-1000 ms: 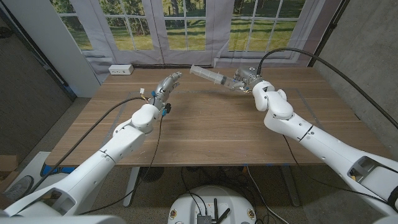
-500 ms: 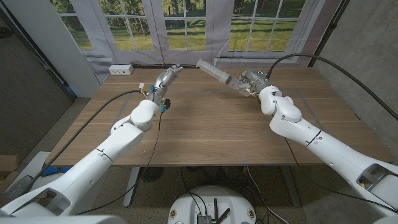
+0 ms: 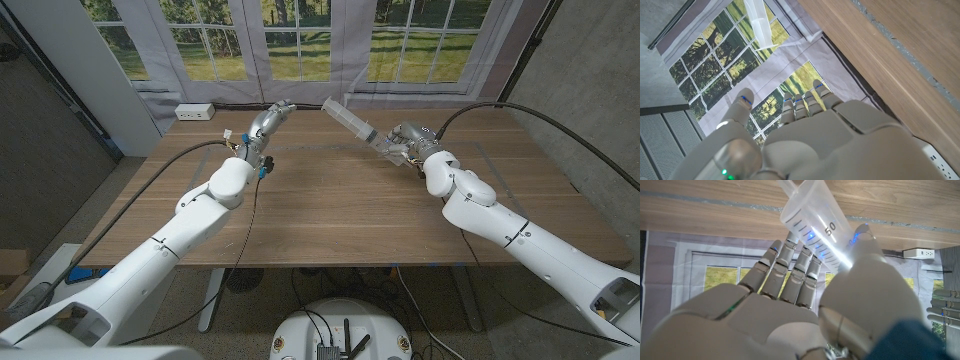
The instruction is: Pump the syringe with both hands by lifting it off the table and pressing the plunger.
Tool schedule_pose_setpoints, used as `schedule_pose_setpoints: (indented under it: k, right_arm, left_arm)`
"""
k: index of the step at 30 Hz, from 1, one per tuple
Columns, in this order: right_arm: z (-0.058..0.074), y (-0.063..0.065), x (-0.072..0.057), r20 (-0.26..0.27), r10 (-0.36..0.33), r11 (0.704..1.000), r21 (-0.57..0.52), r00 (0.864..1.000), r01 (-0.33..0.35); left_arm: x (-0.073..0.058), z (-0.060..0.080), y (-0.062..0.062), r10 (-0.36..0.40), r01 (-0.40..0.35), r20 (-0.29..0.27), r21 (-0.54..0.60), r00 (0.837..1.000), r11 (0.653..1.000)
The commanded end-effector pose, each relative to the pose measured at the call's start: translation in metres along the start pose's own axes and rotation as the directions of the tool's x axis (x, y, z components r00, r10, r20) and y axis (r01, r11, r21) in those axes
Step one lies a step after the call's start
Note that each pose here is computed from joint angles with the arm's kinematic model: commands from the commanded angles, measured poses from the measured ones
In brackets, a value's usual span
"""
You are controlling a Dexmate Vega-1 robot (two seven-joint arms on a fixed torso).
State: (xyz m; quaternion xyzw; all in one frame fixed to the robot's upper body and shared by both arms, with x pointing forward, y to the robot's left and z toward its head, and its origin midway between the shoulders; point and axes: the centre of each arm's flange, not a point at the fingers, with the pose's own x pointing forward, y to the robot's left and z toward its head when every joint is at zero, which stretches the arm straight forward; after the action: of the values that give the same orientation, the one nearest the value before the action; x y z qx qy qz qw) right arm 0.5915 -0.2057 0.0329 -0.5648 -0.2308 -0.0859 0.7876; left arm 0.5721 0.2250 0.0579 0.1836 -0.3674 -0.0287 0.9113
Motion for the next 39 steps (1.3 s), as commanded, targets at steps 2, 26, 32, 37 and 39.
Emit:
schedule_pose_setpoints:
  k: [2,26,32,37,39]
  right_arm:
    - [-0.005,0.010,-0.008,0.019,0.007,0.994,0.106,1.000,-0.009]
    - [-0.007,0.017,-0.010,0.078,-0.010,0.971,0.238,0.997,-0.009]
    - [-0.008,0.019,-0.009,0.092,-0.008,0.972,0.236,0.996,-0.014]
    - [-0.007,0.018,-0.009,0.099,-0.012,0.975,0.222,0.995,-0.010]
    - [-0.007,0.016,-0.009,0.102,-0.018,0.976,0.217,0.995,-0.005]
  left_arm:
    - [0.009,0.022,0.006,-0.059,0.055,0.032,0.096,0.998,0.994]
    - [0.032,0.066,0.027,-0.139,0.108,0.107,0.258,0.985,0.960]
    - [0.038,0.072,0.029,-0.172,0.133,0.109,0.297,0.979,0.945]
    - [0.043,0.073,0.029,-0.204,0.162,0.101,0.317,0.974,0.934]
    - [0.045,0.072,0.029,-0.224,0.181,0.093,0.332,0.970,0.926]
